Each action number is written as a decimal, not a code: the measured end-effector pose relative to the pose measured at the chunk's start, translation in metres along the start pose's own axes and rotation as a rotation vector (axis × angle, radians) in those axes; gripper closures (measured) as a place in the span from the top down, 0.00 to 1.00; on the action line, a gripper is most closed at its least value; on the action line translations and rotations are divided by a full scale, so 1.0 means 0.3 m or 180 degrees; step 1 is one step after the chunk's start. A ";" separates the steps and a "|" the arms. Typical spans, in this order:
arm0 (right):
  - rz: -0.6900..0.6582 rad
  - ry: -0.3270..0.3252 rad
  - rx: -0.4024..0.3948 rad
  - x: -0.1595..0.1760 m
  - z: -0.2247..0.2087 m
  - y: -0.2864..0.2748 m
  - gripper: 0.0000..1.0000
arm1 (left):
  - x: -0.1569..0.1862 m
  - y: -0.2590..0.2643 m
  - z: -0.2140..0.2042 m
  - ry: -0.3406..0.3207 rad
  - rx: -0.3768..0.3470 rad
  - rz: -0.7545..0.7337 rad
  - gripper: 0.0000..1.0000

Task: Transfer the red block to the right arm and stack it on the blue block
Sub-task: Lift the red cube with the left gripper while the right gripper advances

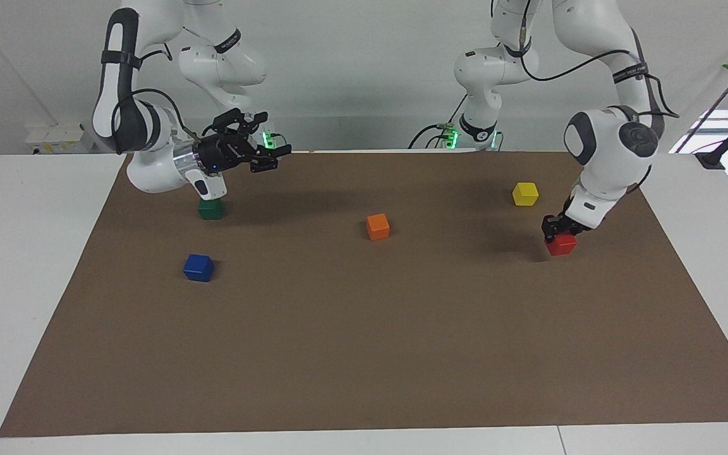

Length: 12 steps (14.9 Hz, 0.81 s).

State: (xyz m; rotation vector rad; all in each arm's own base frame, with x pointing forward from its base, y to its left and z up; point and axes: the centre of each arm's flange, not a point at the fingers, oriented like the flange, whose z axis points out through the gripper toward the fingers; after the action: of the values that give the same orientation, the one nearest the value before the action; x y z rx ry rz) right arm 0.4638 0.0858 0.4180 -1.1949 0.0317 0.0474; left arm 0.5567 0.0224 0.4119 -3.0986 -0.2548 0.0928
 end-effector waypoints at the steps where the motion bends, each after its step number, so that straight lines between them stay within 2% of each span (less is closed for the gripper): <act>1: -0.0010 0.0015 -0.0022 0.005 0.005 0.026 1.00 | 0.011 0.009 -0.079 -0.0050 -0.0012 -0.0204 0.54; 4: -0.0139 0.0115 -0.0031 0.024 0.058 0.096 1.00 | 0.011 0.072 -0.211 -0.0220 -0.0269 -0.0865 0.54; 6: -0.0245 0.0210 0.0021 0.033 0.126 0.125 1.00 | -0.002 0.113 -0.267 -0.0389 -0.0351 -0.1282 0.54; 9: -0.0350 0.0334 0.0214 0.033 0.250 0.156 1.00 | -0.024 0.182 -0.376 -0.0697 -0.0669 -0.1906 0.54; 12: -0.0350 0.0414 0.0347 0.020 0.338 0.189 1.00 | -0.049 0.261 -0.452 -0.0969 -0.0833 -0.2433 0.54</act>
State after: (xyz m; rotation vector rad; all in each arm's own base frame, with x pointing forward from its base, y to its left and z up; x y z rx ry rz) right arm 0.4667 0.2012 0.4024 -1.0876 0.0819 -0.1272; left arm 0.5632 -0.0608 0.5451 -2.9562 -1.5238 0.5355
